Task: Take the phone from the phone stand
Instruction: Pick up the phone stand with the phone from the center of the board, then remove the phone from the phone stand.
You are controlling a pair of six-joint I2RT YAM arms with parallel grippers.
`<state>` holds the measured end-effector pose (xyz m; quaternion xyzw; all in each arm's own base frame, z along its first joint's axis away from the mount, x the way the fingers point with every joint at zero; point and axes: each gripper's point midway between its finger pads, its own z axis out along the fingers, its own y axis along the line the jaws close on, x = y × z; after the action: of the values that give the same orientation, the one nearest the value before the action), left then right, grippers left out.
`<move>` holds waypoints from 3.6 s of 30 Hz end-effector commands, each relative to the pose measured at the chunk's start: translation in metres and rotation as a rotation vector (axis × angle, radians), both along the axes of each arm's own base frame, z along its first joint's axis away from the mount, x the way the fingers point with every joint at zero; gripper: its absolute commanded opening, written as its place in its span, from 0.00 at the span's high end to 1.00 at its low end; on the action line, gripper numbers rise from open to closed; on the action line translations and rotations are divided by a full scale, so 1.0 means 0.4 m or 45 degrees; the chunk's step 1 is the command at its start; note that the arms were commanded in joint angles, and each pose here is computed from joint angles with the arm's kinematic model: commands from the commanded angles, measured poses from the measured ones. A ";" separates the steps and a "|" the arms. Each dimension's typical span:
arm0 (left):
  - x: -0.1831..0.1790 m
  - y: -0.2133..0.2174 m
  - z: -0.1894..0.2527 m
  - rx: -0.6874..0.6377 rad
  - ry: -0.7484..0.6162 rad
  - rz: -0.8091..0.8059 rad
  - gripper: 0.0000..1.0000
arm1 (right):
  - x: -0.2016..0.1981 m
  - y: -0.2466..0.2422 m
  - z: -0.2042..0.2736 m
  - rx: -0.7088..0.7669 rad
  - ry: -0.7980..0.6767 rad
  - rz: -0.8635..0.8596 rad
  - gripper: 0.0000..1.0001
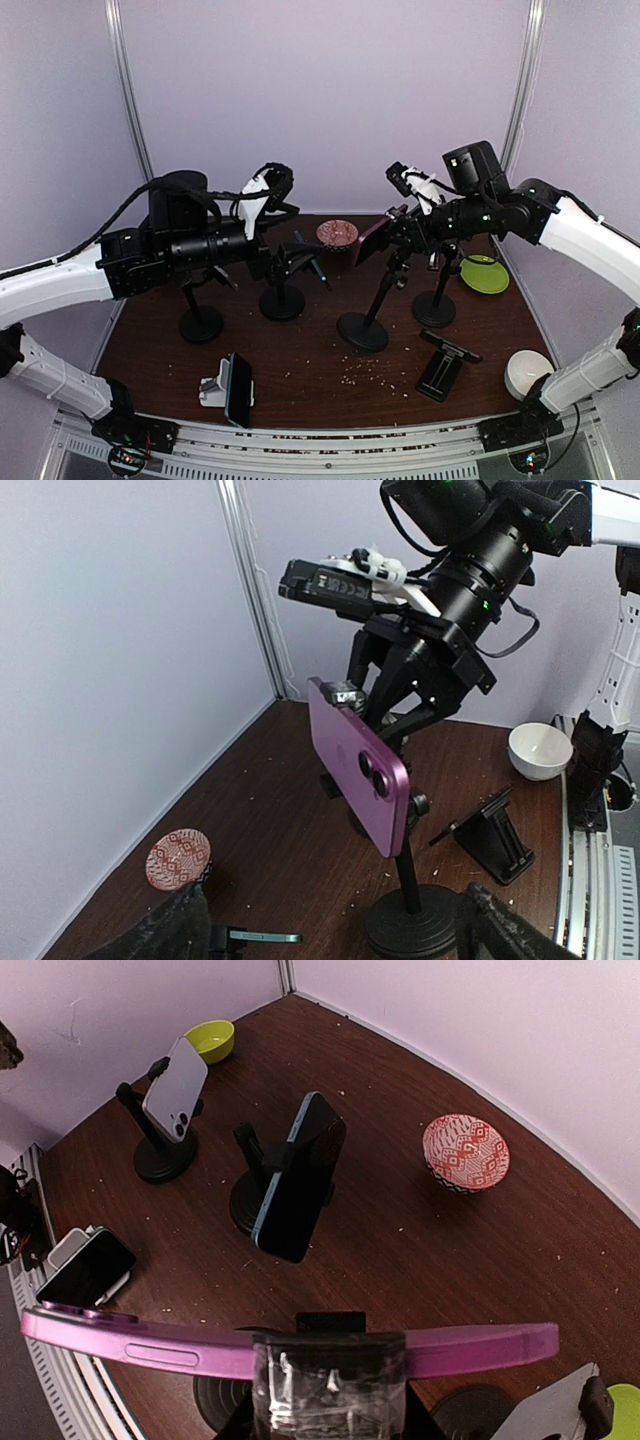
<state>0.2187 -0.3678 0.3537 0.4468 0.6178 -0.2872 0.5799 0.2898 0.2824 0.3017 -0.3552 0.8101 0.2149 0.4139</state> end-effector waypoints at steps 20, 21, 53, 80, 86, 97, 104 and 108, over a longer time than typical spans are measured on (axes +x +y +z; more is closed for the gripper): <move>-0.018 -0.009 0.045 -0.085 -0.063 -0.063 0.15 | -0.065 0.065 0.299 0.709 0.119 0.122 1.00; -0.018 -0.006 0.047 -0.085 -0.066 -0.060 0.15 | -0.064 0.062 0.298 0.700 0.117 0.112 1.00; 0.053 -0.120 0.051 -0.107 0.082 -0.022 0.27 | 0.014 -0.044 0.158 0.317 0.226 -0.426 1.00; 0.108 -0.210 -0.005 -0.108 0.057 0.006 0.38 | 0.010 0.052 0.141 0.307 0.273 -0.377 1.00; 0.116 -0.217 -0.018 -0.084 0.051 0.013 0.39 | 0.014 0.065 0.145 0.311 0.291 -0.366 1.00; 0.132 -0.208 -0.021 -0.076 0.045 0.070 0.58 | 0.014 0.068 0.146 0.319 0.304 -0.369 1.00; 0.118 -0.208 0.002 -0.127 0.063 0.038 0.87 | 0.007 0.076 0.144 0.334 0.313 -0.341 1.00; 0.120 -0.205 0.001 -0.135 0.058 0.046 0.98 | -0.005 0.081 0.153 0.347 0.313 -0.302 1.00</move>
<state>0.2677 -0.4485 0.3235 0.4128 0.6520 -0.3016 0.5599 0.2903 0.2986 0.3048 -0.1681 0.9011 0.2341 0.3238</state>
